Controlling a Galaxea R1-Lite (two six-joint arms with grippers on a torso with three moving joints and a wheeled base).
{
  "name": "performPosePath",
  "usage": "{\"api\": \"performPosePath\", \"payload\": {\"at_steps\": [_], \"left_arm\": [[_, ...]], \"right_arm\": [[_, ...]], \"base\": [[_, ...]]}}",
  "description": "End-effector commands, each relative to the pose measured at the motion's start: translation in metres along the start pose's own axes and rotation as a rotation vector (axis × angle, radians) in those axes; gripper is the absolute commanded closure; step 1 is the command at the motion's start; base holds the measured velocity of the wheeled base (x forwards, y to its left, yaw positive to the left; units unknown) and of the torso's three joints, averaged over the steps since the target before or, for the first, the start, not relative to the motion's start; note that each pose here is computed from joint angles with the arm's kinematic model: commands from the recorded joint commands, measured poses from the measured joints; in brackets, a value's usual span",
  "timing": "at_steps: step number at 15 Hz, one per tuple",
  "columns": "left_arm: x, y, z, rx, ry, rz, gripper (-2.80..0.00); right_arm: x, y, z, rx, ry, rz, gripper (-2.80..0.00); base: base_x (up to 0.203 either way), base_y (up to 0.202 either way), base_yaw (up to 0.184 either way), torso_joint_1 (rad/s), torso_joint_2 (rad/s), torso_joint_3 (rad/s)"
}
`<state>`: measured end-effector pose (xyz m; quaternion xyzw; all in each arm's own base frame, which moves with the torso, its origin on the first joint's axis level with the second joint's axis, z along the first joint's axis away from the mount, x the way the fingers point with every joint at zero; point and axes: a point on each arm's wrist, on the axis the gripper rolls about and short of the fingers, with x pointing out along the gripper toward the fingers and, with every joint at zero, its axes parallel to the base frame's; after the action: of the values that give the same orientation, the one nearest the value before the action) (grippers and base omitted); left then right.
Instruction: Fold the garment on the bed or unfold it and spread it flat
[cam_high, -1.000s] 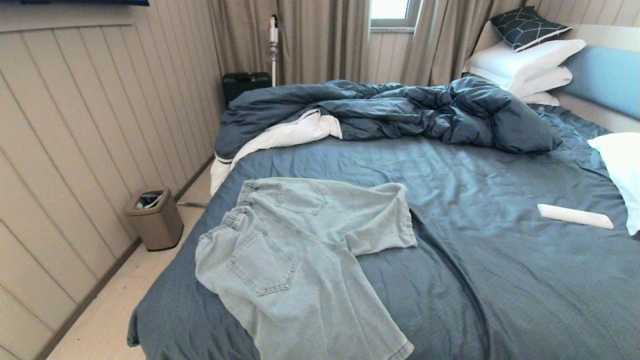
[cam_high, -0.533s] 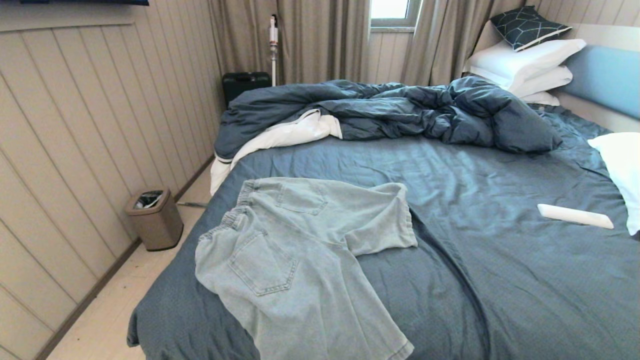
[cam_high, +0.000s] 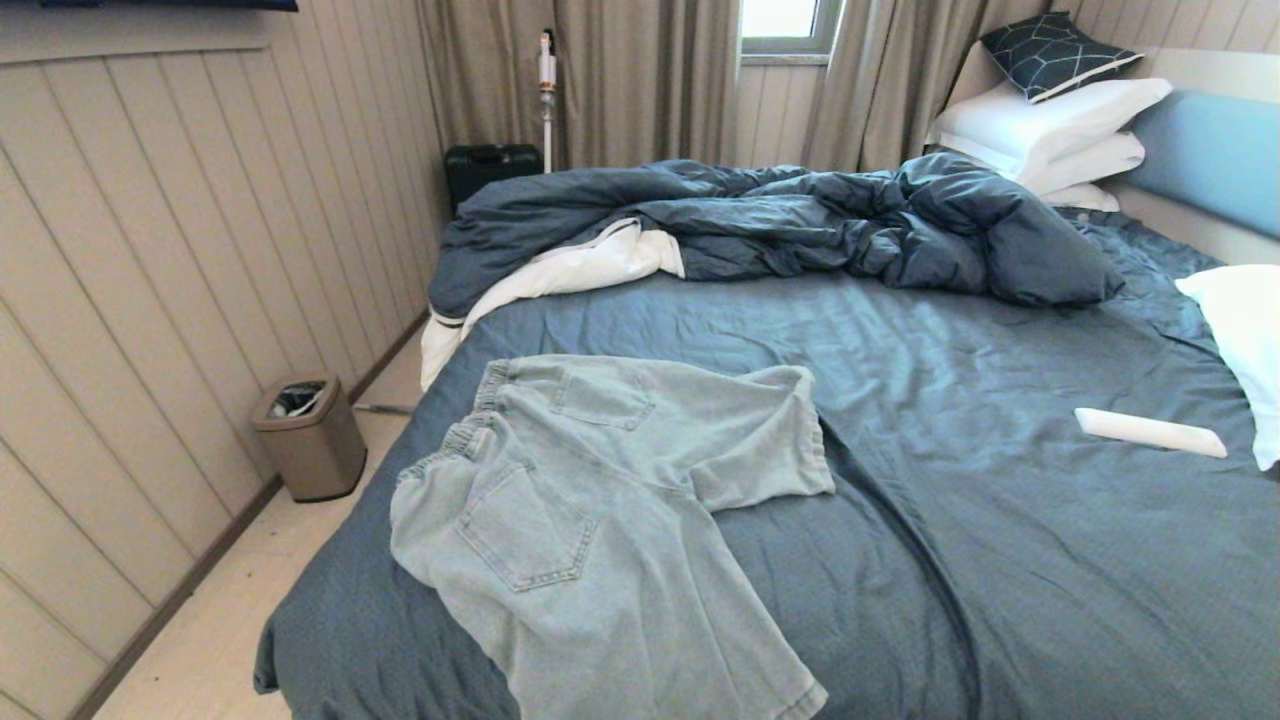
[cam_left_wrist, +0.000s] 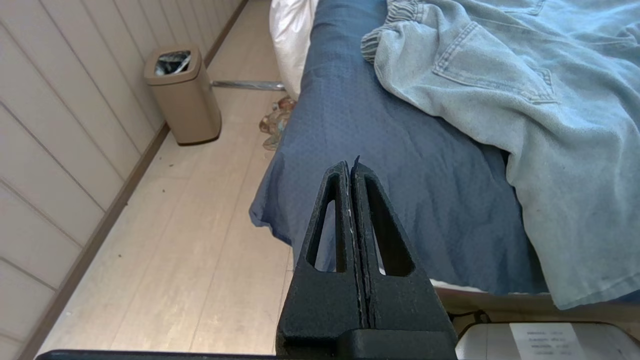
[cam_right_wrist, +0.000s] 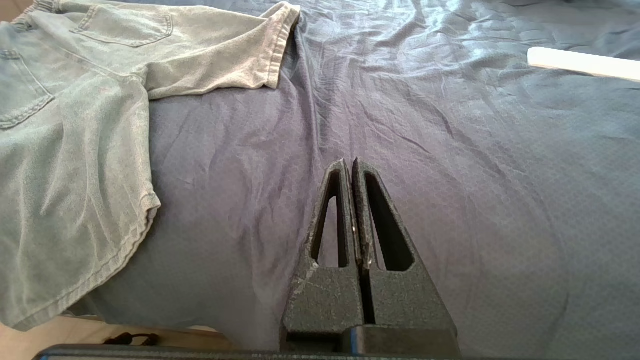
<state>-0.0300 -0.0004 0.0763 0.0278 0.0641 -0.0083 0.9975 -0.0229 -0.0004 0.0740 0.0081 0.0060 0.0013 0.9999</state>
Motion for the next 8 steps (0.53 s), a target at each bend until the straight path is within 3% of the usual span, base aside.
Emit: {"api": "performPosePath", "payload": {"at_steps": [1,8], "left_arm": [[0.0002,0.0000,0.0000,-0.004,0.003,-0.004,0.00],[0.0003,0.0007,0.0011,-0.053,-0.010,0.026,0.00]], "right_arm": [[0.0001,0.0000,-0.0001,0.004,0.003,0.002,0.00],[0.0001,0.0000,0.0000,0.007,0.002,-0.001,0.00]], "base": [[0.000,0.000,0.000,0.000,0.00,0.000],[0.000,0.000,0.000,0.000,0.00,0.000]]}}
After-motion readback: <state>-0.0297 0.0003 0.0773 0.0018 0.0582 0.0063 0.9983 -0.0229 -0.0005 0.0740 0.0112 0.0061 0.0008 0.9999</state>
